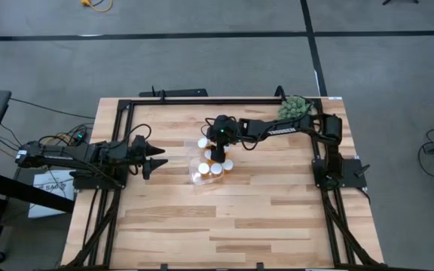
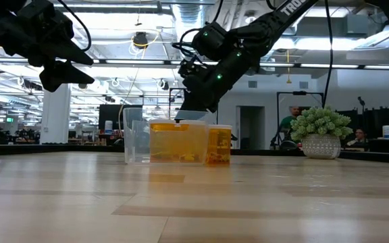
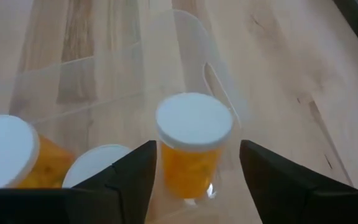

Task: Pick and place pill bottles into a basket
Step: Put the orange pill bottle into the transparent container

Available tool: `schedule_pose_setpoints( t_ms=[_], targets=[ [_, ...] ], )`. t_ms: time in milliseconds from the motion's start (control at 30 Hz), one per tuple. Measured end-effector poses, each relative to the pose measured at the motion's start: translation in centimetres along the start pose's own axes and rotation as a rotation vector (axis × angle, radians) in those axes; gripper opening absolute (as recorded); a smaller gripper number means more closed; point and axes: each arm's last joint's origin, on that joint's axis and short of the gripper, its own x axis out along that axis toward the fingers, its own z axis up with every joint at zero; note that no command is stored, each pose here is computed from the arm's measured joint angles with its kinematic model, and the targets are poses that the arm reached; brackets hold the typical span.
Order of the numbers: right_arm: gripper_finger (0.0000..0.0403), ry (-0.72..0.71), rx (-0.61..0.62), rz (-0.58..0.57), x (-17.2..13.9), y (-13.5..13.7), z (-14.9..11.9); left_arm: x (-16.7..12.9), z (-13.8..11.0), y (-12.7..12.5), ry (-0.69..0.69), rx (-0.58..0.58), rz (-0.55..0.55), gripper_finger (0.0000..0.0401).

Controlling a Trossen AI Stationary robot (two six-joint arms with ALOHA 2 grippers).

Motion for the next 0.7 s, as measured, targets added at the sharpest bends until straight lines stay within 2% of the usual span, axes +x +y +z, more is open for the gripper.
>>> schedule_pose_setpoints(
  t_ms=[400,567,700],
  targets=[
    [0.0230,0.010,-0.040,0.008,-0.4,0.3,0.1,0.0,0.0,0.0,0.000,0.000,-0.002,0.0247],
    [0.0230,-0.046,-0.059,-0.007,-2.1,0.5,1.3,0.0,0.0,0.0,0.001,0.000,-0.002,0.0247],
    [0.0230,-0.086,-0.048,-0.057,-4.7,-0.1,2.6,0.0,0.0,0.0,0.001,0.010,-0.002,0.0247]
  ],
)
